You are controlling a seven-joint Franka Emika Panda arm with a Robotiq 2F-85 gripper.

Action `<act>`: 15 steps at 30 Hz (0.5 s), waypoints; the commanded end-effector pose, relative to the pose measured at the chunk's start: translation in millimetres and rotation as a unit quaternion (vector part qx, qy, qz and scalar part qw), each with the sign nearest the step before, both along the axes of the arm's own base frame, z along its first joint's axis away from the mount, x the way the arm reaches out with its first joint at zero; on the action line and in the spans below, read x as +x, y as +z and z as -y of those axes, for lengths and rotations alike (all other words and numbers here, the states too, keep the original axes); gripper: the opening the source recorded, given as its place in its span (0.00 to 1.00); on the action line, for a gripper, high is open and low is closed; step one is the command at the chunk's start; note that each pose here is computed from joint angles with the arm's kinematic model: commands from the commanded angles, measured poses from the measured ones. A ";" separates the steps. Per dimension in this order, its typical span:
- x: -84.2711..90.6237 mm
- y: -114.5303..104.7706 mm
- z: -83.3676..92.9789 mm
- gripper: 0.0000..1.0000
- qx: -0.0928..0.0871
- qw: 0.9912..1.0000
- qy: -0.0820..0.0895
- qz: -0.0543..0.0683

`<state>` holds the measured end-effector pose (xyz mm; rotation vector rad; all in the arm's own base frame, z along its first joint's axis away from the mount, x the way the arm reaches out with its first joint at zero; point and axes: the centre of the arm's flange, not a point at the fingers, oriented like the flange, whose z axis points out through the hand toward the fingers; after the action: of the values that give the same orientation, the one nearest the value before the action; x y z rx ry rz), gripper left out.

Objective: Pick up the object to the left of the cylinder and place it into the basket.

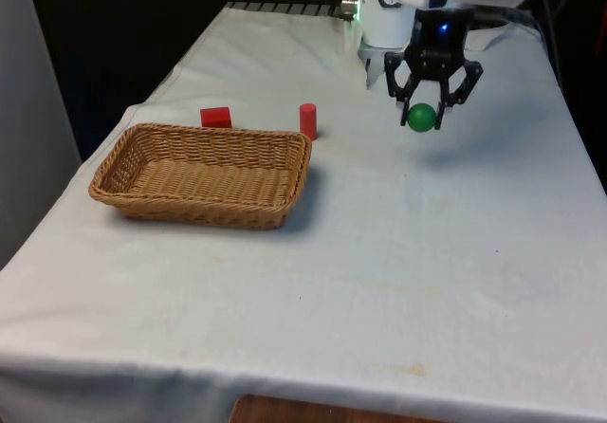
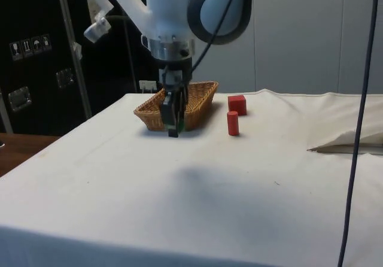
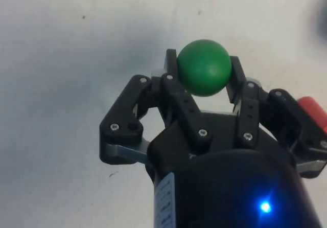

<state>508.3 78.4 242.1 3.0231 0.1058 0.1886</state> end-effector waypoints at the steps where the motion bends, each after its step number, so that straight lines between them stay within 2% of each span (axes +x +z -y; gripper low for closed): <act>1: 3.2 4.5 3.8 0.00 0.001 1.000 0.000 0.000; 15: 26.8 23.9 35.5 0.00 -0.008 1.000 -0.004 0.015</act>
<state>536.1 40.8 267.0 2.9955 0.0884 0.2412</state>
